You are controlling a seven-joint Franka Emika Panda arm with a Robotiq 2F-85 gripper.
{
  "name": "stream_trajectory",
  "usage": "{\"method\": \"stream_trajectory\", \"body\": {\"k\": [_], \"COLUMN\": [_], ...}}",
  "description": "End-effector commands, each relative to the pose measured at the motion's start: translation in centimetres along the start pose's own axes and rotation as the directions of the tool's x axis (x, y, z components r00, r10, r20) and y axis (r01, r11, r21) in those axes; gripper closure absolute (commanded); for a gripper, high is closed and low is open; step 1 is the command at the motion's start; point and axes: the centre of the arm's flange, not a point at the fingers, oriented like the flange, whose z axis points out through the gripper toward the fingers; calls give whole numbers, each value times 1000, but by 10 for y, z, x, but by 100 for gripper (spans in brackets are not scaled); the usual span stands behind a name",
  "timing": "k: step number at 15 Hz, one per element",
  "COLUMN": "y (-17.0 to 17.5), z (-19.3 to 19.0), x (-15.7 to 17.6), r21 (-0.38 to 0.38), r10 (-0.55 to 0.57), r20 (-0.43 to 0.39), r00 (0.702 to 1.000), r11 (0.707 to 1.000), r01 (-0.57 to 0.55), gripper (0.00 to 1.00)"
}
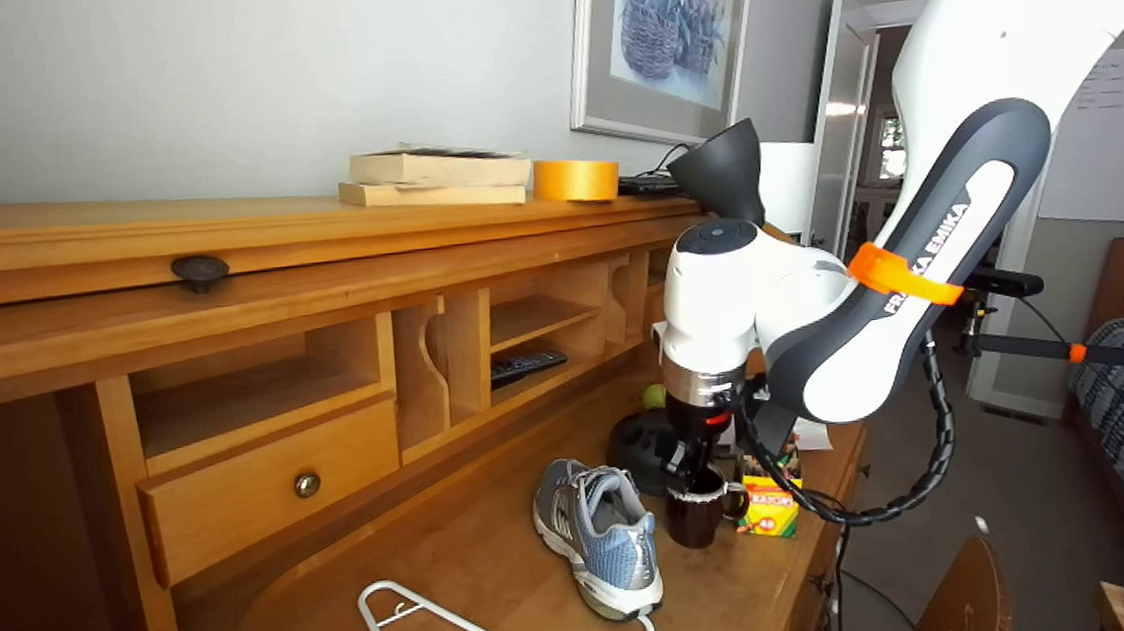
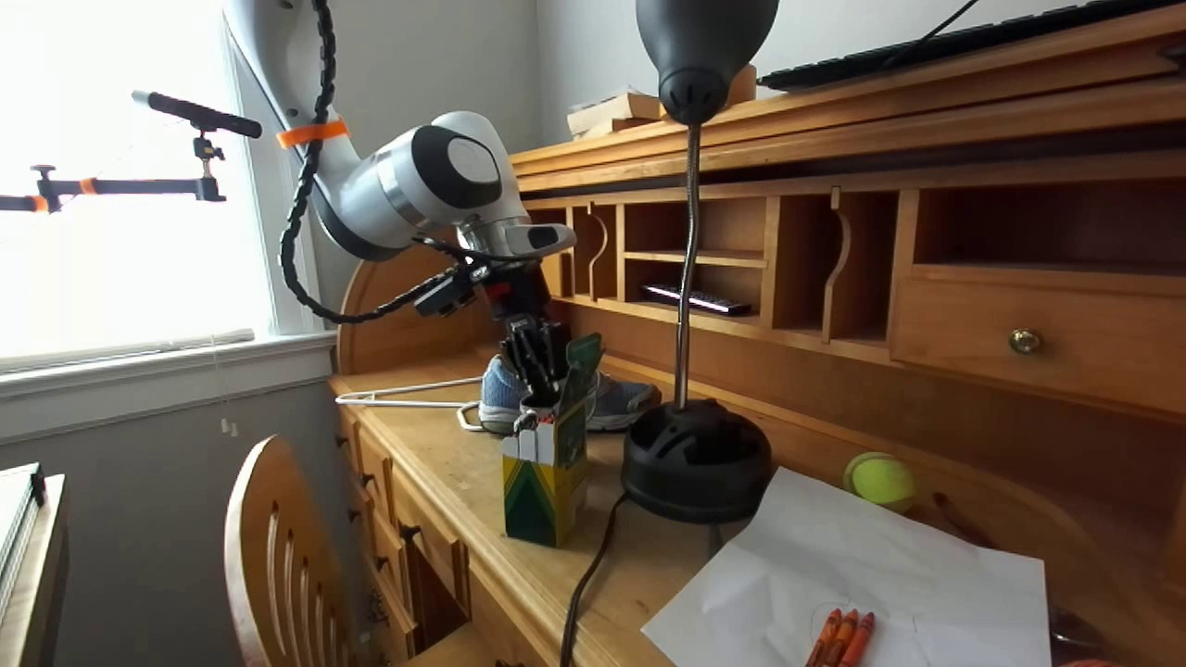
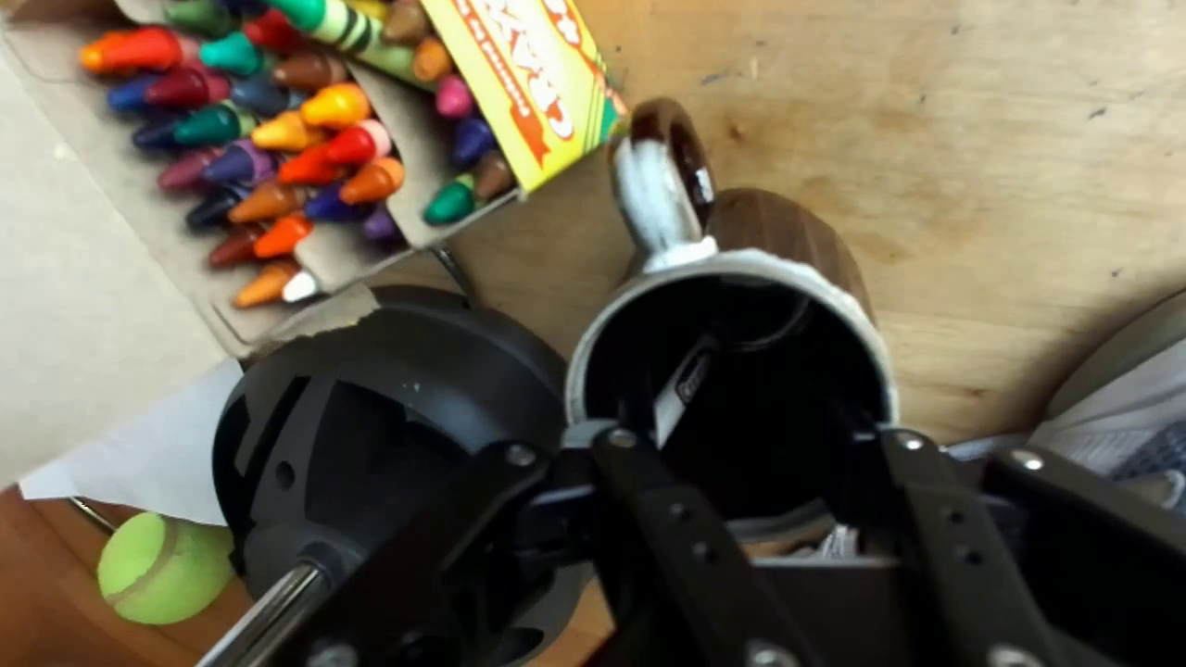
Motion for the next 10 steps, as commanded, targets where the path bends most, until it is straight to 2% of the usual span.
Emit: {"method": "stream_trajectory", "body": {"k": [1,2,4,5,6,10], "y": [-13,-18,-24,-26,-26,-17], "z": [-2,-3,-4,-4,-4,-1], "x": [-8,-10,-12,-13,-14,-20], "r21": [29,35,45,44,41,28], "r10": [-115,-146,-190,-203,-210,-205], "r20": [5,5,5,5,5,13], "r00": [993,989,982,979,978,979], "r11": [993,989,981,978,977,979], "r01": [114,146,189,202,210,204], "gripper": [62,68,68,72,69,66]}}
